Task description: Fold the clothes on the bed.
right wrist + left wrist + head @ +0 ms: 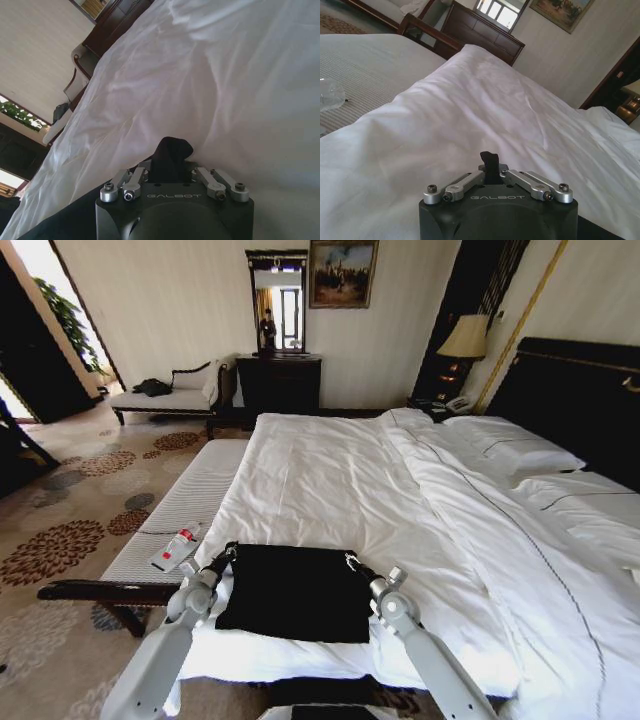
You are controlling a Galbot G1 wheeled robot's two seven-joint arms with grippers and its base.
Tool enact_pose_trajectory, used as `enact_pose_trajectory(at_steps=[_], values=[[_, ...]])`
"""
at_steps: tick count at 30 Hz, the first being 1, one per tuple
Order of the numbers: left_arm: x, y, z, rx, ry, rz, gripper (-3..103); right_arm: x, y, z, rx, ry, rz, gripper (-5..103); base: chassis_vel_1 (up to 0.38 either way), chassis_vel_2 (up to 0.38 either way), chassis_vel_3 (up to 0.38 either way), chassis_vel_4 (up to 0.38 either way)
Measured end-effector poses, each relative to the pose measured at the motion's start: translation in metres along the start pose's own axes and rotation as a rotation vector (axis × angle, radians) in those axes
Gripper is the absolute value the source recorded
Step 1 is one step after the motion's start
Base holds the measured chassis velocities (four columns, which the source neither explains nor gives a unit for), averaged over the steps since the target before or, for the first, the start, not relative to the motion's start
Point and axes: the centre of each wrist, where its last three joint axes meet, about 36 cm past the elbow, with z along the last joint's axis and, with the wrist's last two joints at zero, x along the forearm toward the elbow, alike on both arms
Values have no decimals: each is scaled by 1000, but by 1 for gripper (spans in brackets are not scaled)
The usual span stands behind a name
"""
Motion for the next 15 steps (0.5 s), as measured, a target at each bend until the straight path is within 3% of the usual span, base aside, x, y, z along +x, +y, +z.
enact_pose_trajectory(at_steps=[2, 6, 8, 11, 13, 15], values=[[0, 0, 0, -1, 0, -1, 1, 0, 0, 0, 0, 0, -7, 35, 0, 0, 0, 0], [1, 2, 1, -4, 1, -4, 1, -3, 1, -2, -1, -13, -19, 13, 0, 0, 0, 0], [2, 2, 1, -5, 0, -5, 1, -5, 1, -2, -2, -27, -25, 13, 0, 0, 0, 0], [3, 1, -5, -2, -26, 7, 1, -6, 3, -6, 1, -91, -46, 2, 0, 0, 0, 0], [4, -1, -9, -1, -42, 17, 1, -3, 6, -11, -3, -130, -62, 2, 0, 0, 0, 0], [10, -11, -20, 4, -92, 54, 1, 9, 12, -24, -11, -240, -120, 2, 0, 0, 0, 0]])
